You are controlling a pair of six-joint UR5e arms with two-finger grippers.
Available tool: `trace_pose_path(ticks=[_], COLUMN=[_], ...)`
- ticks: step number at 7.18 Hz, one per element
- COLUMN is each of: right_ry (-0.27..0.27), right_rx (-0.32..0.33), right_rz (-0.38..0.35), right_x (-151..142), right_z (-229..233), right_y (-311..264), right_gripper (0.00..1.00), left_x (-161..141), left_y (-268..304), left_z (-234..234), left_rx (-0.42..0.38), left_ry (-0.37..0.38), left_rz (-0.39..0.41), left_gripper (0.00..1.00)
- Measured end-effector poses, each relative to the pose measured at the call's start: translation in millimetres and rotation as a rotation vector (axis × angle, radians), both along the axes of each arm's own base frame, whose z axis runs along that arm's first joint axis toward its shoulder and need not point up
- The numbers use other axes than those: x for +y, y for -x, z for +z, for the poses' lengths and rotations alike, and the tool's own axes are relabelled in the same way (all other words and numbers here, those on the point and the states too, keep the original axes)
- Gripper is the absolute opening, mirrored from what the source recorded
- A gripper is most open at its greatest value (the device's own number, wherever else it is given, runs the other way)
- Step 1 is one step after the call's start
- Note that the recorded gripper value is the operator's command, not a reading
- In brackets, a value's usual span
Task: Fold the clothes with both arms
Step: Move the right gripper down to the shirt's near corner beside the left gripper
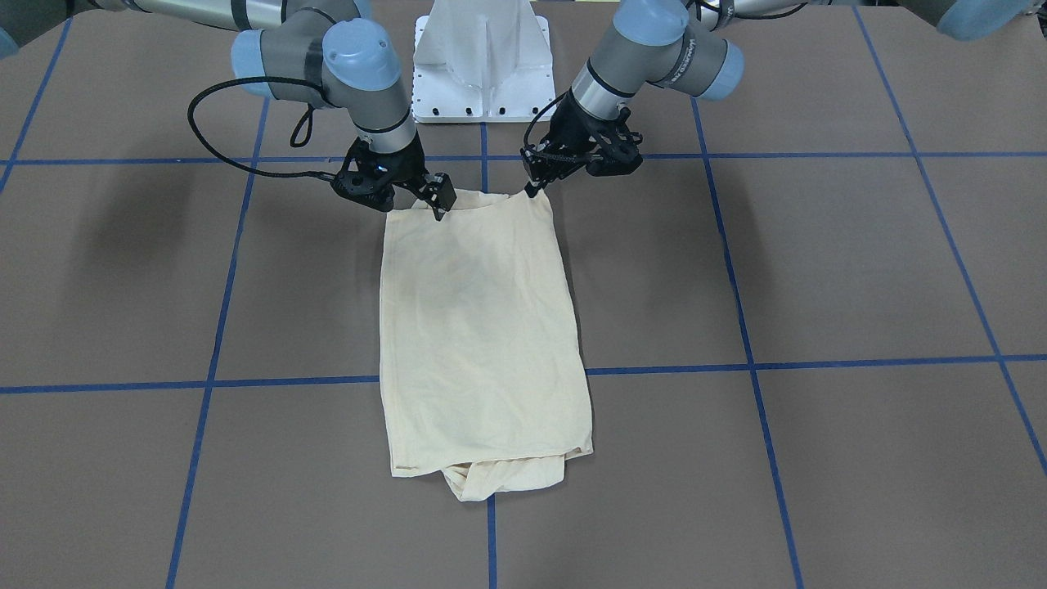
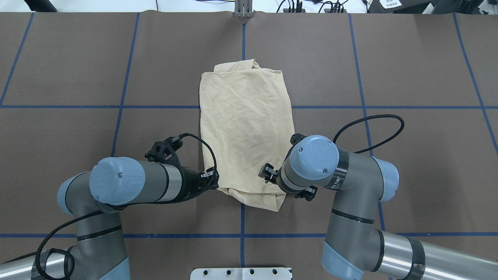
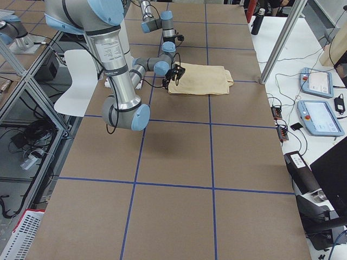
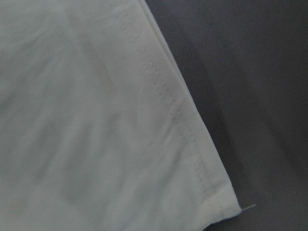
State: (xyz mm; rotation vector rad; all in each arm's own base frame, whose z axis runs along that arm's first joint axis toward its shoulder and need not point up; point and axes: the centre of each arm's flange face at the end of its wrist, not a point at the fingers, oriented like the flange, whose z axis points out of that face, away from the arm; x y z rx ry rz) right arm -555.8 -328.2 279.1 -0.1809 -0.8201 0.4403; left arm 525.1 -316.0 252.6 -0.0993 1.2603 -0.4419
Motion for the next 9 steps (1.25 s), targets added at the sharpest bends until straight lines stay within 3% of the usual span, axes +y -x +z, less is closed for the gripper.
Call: trace_pose_path(ticks=[4,9], right_ry=[0.010,-0.001], right_rx=[0.033,0.033], right_rz=[-0.031,-0.027], right_x=[17.5,17.1], right_z=[4.9,1.9], right_y=[11.4,15.5], right_gripper=[1.00,1.00], left_x=[0.0,-0.4], left_y=[-0.2,-1.2], left_z=[-0.2,1.6], left_rx=[0.000,-0.003], left_ry=[0.000,0.001], left_rz=[0.000,0.000], left_gripper=[0.00,0.00])
